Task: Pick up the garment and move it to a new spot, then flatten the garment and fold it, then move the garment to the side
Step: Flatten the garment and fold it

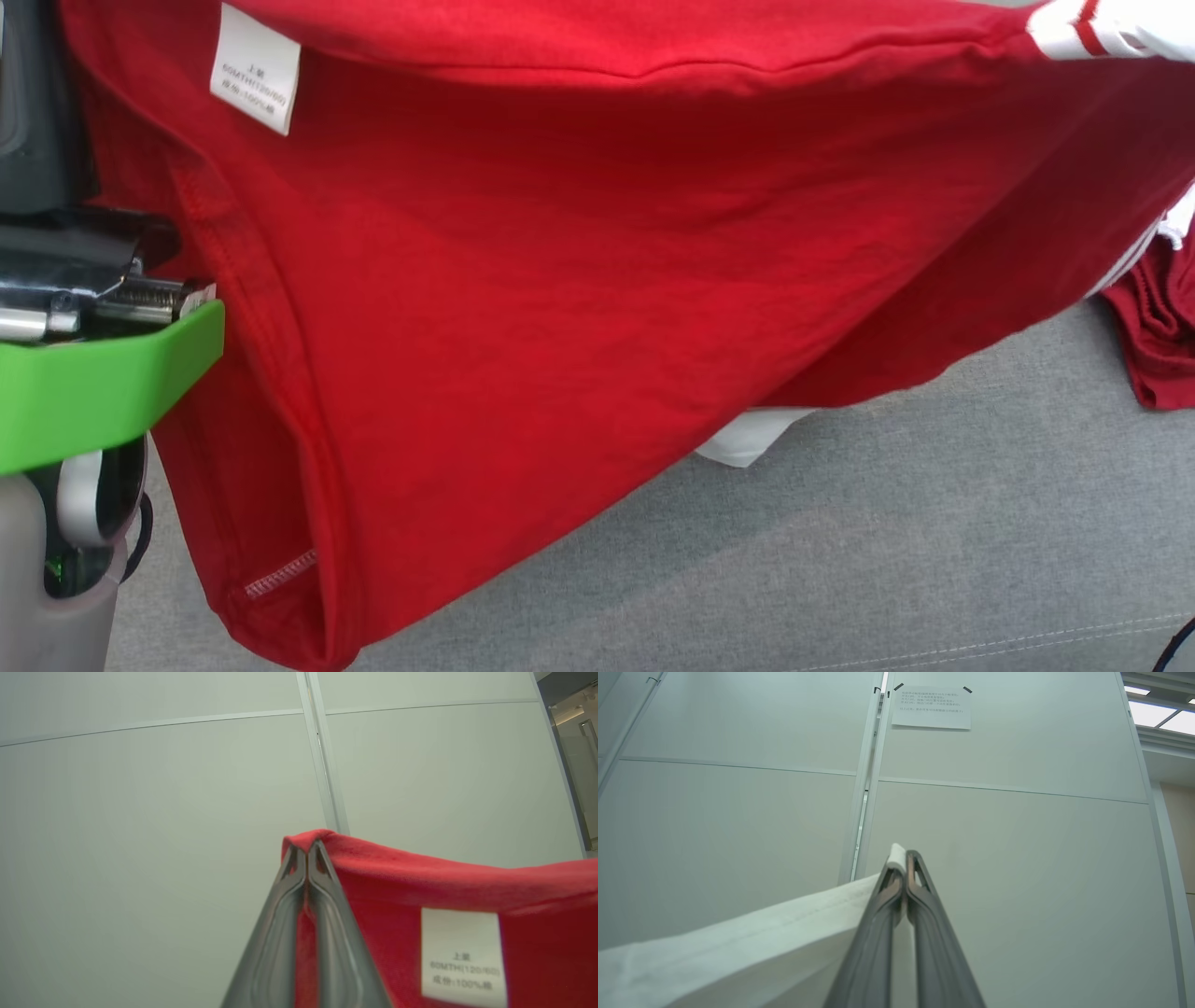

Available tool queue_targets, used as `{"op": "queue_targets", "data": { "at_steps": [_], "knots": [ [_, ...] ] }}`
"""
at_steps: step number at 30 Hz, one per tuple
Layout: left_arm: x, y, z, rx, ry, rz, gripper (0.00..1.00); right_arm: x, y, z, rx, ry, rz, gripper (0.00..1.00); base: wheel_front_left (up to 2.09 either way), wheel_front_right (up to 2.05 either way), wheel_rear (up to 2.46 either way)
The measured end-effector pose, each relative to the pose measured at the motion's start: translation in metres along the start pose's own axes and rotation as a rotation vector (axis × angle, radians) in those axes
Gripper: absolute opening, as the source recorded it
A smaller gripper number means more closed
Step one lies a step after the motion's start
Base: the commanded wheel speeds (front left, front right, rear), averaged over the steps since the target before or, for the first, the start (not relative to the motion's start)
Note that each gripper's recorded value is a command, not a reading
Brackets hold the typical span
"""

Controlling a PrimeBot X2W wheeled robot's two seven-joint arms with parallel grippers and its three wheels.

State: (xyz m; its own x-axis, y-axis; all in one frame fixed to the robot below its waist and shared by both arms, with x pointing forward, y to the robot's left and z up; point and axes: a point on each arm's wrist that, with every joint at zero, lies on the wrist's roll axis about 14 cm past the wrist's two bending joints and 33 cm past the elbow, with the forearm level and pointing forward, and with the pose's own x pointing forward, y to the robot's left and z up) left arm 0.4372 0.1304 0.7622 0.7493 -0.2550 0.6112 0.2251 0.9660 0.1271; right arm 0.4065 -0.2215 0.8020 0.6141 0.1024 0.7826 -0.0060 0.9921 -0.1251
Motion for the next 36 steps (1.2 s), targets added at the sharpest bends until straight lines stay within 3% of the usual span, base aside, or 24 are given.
{"op": "queue_targets", "data": {
  "at_steps": [10,24,28,36],
  "knots": [
    [0.033,0.002,-0.033,-0.053,0.011,-0.029,0.0,0.025,0.005,-0.056,0.066,0.105,0.038,0.0,0.0,0.0,0.0],
    [0.125,0.031,-0.091,-0.003,-0.023,-0.026,0.0,0.139,0.037,-0.109,0.144,0.022,0.113,0.0,0.0,0.0,0.0],
    [0.137,0.044,-0.12,-0.027,0.053,0.01,0.0,0.155,0.043,-0.134,0.229,0.076,0.064,0.0,0.0,0.0,0.0],
    [0.123,0.052,-0.204,-0.163,0.3,0.079,0.0,0.133,0.075,-0.202,0.278,0.281,0.089,0.0,0.0,0.0,0.0]
  ]
}}
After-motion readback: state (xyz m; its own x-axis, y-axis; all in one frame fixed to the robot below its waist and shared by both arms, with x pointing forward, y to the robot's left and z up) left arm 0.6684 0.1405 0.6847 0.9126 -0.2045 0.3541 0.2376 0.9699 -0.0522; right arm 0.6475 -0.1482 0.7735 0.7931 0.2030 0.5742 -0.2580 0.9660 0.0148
